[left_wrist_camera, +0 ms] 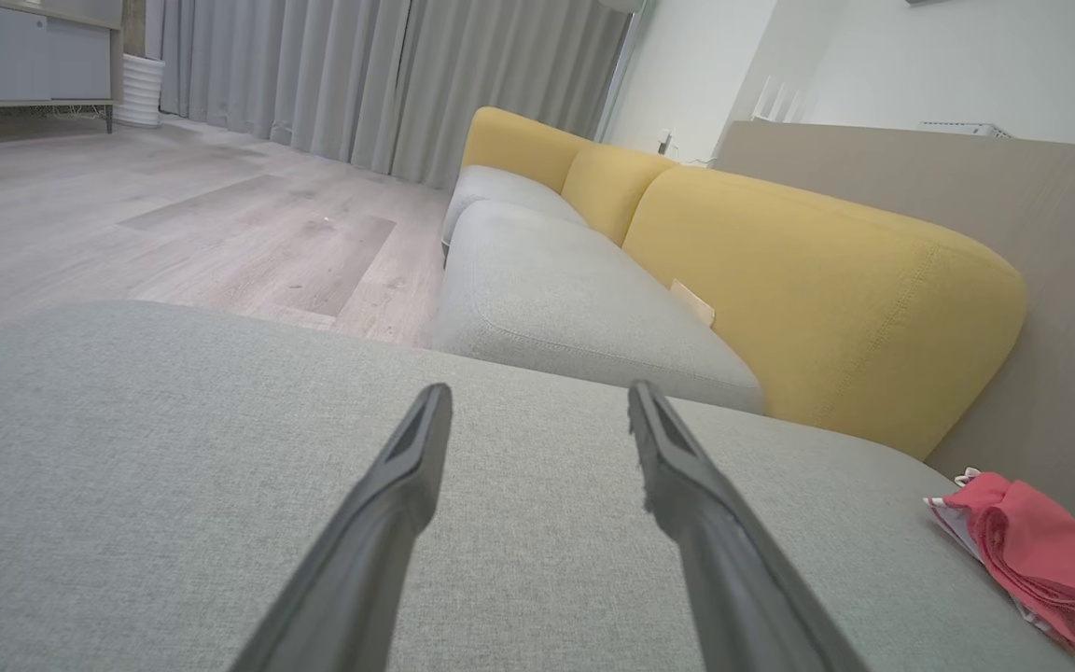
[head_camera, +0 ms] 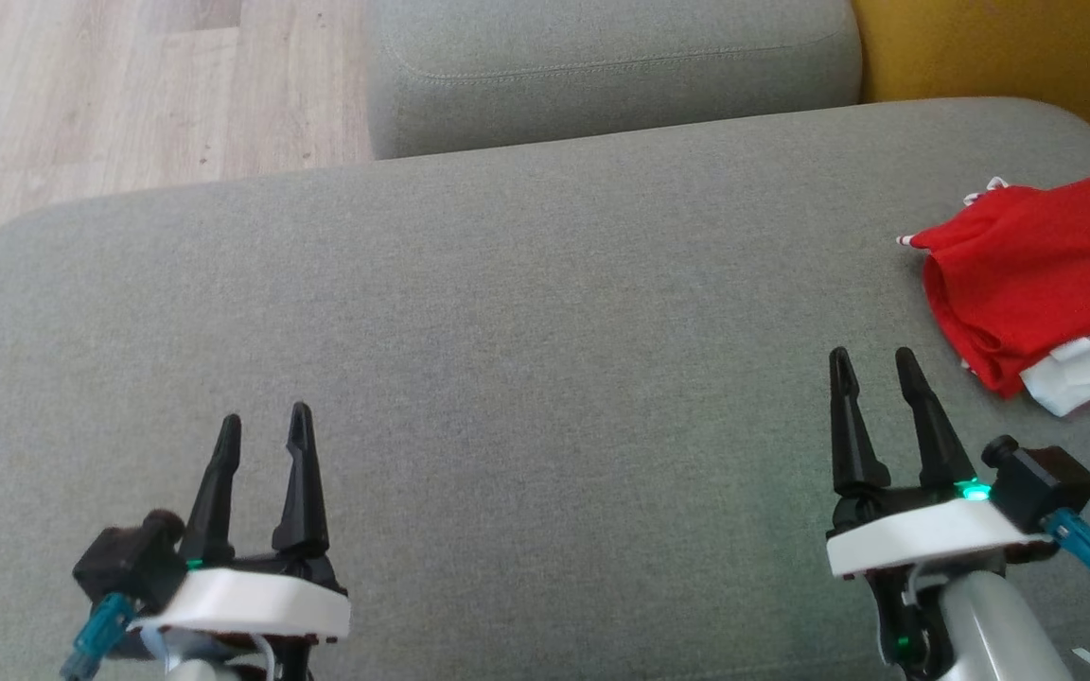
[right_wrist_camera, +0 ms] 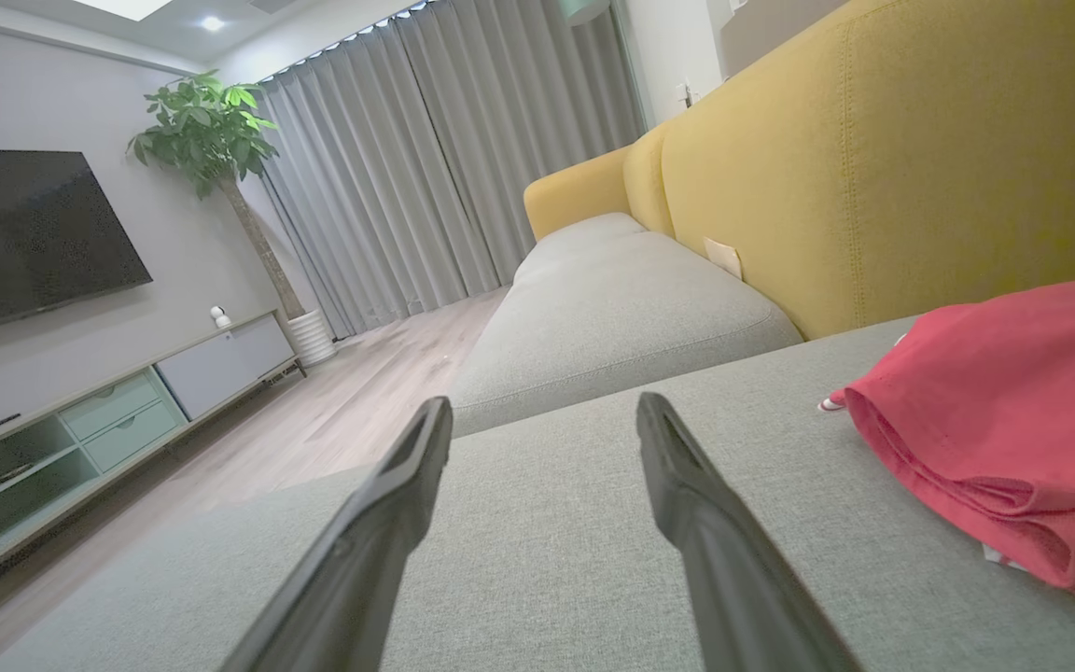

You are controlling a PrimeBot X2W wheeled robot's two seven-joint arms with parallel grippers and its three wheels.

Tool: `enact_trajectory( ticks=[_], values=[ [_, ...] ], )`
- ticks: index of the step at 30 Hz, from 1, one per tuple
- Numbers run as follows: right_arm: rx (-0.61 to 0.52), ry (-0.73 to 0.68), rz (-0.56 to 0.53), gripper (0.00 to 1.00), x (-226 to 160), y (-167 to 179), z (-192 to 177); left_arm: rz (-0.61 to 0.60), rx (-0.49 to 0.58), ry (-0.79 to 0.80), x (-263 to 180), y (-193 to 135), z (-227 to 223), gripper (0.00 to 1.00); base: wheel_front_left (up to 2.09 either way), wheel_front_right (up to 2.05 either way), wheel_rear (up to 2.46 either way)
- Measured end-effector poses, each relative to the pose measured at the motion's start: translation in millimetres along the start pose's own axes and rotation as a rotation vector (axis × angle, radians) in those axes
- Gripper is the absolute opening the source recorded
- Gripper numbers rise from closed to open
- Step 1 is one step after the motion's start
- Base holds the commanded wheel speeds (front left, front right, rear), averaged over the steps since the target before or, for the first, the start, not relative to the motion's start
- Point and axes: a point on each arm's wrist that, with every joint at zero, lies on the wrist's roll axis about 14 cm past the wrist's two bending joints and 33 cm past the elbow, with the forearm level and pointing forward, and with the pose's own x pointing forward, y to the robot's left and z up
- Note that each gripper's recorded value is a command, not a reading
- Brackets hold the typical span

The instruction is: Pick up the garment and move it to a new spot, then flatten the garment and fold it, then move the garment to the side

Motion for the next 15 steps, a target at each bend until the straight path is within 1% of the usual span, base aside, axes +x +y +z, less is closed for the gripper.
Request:
enact_trajectory(
  ticks=[15],
  values=[
    [0.002,0.0,-0.001,1.0,-0.3,-0.4,0.1,0.003,0.0,-0.006,0.8,0.6,1.9,1.0,0.0,0.0,0.0]
  ],
)
